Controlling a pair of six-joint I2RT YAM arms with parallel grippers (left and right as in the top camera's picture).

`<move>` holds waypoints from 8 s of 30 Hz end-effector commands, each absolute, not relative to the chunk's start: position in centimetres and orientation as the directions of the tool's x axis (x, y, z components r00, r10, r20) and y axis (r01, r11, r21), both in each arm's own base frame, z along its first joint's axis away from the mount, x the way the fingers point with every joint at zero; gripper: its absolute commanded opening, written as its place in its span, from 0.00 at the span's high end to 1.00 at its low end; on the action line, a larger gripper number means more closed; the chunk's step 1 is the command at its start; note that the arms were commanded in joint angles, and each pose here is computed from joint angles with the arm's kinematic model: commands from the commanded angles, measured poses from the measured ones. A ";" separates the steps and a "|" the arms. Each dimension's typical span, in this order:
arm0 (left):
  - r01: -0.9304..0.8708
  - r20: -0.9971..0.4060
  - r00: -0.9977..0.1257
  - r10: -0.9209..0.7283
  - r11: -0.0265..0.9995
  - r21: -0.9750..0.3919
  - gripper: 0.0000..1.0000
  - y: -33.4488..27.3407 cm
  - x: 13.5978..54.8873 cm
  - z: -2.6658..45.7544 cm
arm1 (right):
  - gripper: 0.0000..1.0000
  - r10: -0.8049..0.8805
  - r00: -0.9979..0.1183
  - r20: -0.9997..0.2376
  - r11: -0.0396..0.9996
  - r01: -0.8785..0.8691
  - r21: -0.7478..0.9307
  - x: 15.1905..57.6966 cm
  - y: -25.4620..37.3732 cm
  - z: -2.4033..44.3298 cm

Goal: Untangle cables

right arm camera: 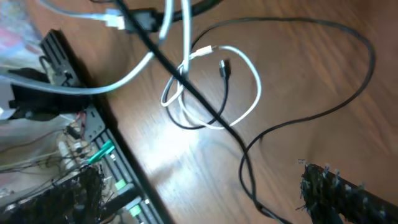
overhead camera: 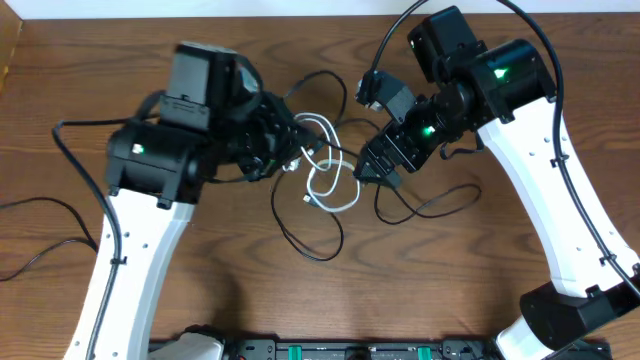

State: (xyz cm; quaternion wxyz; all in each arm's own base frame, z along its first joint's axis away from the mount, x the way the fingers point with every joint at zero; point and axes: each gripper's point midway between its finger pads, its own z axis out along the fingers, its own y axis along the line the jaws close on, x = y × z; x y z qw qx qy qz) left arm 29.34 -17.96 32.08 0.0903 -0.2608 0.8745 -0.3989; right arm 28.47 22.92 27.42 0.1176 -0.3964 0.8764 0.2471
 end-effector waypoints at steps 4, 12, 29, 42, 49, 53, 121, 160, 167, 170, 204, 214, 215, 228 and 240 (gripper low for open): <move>-0.370 0.214 -0.900 -0.381 0.405 -0.836 0.92 -19.7 27.3 34.9 | 0.01 -0.660 -0.624 -0.418 0.542 -0.781 0.309 29.0 23.1 26.2; -0.374 0.223 -0.897 -0.381 0.390 -0.841 0.92 -19.4 27.4 35.1 | 0.01 -0.665 -0.641 -0.383 0.551 -0.768 0.327 29.4 23.2 22.7; -0.378 0.219 -0.894 -0.392 0.392 -0.839 0.92 -19.2 27.6 35.0 | 0.99 -0.612 -0.707 -0.354 0.610 -0.707 0.357 29.8 23.3 21.5; -0.470 -0.122 -0.747 -0.653 0.649 -0.598 0.57 -11.5 31.0 29.5 | 0.99 -0.405 -0.799 -0.445 0.709 -0.581 0.399 30.0 23.1 28.3; -0.583 -0.223 -0.676 -0.702 0.695 -0.420 0.56 -7.3 30.1 27.6 | 0.98 -0.253 -0.773 -0.582 0.730 -0.547 0.409 28.9 21.1 34.5; -0.588 -0.219 -0.678 -0.701 0.697 -0.410 0.47 -7.2 29.9 27.5 | 0.99 -0.177 -0.768 -0.616 0.735 -0.519 0.436 28.8 20.9 36.5; -0.702 -0.118 -0.658 -0.744 0.662 -0.263 0.20 -3.3 30.1 23.6 | 0.58 -0.382 -0.923 -0.040 0.844 -0.367 0.390 23.1 35.0 10.3; -0.714 -0.125 -0.655 -0.745 0.665 -0.218 0.20 -2.7 29.4 23.3 | 0.98 -0.121 -0.739 -0.663 0.793 -0.474 0.383 27.0 26.7 37.6; -0.716 -0.122 -0.655 -0.745 0.665 -0.215 0.20 -2.6 29.3 23.3 | 0.98 0.196 -0.434 -0.879 0.900 -0.277 0.337 26.4 14.0 49.6; -0.716 -0.122 -0.655 -0.745 0.665 -0.215 0.20 -2.6 29.3 23.3 | 0.98 0.253 -0.341 -0.905 0.928 -0.180 0.327 24.8 9.9 51.4; 0.261 -0.343 -0.939 0.013 0.675 -0.690 0.20 -16.2 27.7 31.1 | 0.98 0.353 -0.743 -0.568 0.871 0.039 0.490 31.1 16.9 39.3; 0.461 -0.481 -0.865 0.140 0.598 -0.655 0.28 -20.7 25.9 33.3 | 0.98 0.407 -0.852 -0.329 0.787 0.145 0.600 33.2 21.8 34.8; 0.474 -0.488 -0.860 0.150 0.591 -0.653 0.28 -21.0 25.8 33.4 | 0.98 0.409 -0.857 -0.313 0.772 0.143 0.619 33.4 22.3 34.9; 0.519 -0.553 -0.822 0.136 0.576 -0.631 0.37 -24.1 26.4 34.7 | 0.98 0.485 -0.859 -0.164 0.637 0.218 0.739 33.3 24.6 36.3; 0.451 -0.560 -0.826 0.066 0.673 -0.585 0.47 -24.1 27.8 34.2 | 0.99 0.432 -0.893 -0.126 0.620 0.193 0.761 32.1 26.0 36.6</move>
